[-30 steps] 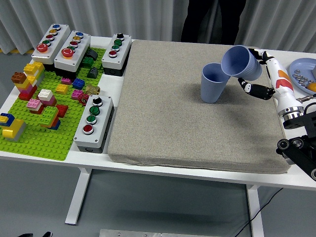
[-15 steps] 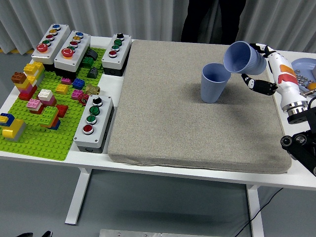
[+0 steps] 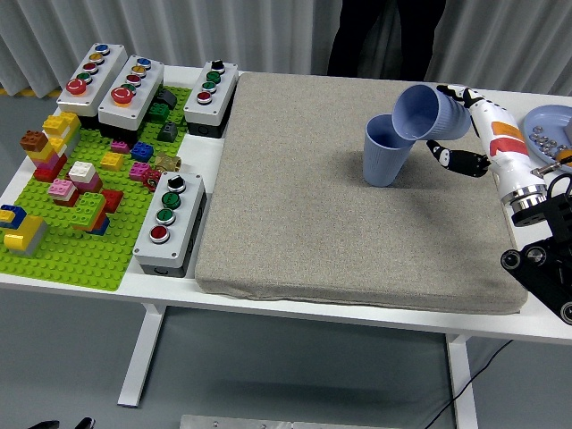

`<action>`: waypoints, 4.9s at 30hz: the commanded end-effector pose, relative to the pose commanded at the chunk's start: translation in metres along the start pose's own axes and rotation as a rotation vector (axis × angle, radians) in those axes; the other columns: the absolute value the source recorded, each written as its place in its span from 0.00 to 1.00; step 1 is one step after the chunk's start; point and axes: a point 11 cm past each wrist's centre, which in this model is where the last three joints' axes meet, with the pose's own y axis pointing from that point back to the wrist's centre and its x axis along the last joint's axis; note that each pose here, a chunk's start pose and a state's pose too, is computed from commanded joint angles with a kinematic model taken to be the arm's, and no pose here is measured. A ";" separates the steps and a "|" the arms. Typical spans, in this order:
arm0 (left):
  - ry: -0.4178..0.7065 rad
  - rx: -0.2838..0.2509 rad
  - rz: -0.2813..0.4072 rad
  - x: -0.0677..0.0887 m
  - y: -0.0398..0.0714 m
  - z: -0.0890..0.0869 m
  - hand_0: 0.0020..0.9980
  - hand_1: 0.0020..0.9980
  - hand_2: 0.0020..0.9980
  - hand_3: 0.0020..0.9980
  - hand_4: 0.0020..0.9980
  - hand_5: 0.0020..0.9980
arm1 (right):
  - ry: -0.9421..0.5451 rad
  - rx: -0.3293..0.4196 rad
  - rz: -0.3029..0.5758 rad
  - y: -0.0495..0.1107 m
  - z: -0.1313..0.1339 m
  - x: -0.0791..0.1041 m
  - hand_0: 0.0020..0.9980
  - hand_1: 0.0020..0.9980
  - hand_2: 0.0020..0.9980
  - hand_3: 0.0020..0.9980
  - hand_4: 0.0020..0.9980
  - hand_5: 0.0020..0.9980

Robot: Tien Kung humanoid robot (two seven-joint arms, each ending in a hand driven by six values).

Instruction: Pick cup pour cup place

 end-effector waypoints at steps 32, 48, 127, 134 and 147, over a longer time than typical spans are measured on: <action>-0.001 -0.006 0.003 0.001 0.001 0.003 0.78 0.80 0.84 0.75 0.52 0.95 | 0.095 0.062 -0.008 -0.015 -0.008 0.005 0.75 0.63 0.53 0.58 0.63 0.17; -0.001 -0.008 0.003 0.001 0.001 0.004 0.78 0.80 0.84 0.75 0.52 0.95 | 0.125 0.086 -0.026 -0.019 -0.010 0.001 0.75 0.63 0.53 0.58 0.63 0.17; -0.001 -0.009 0.006 0.003 0.001 0.004 0.78 0.80 0.85 0.75 0.52 0.95 | 0.309 0.165 -0.066 -0.028 -0.009 0.010 0.75 0.64 0.53 0.56 0.61 0.14; -0.001 -0.010 0.006 0.003 0.001 0.004 0.78 0.80 0.85 0.75 0.52 0.95 | 0.321 0.166 -0.067 -0.029 -0.007 0.013 0.76 0.64 0.53 0.56 0.61 0.13; 0.000 -0.013 0.005 0.002 0.001 0.006 0.78 0.80 0.85 0.75 0.52 0.95 | 0.375 0.178 -0.072 -0.032 -0.010 0.015 0.76 0.64 0.54 0.56 0.61 0.11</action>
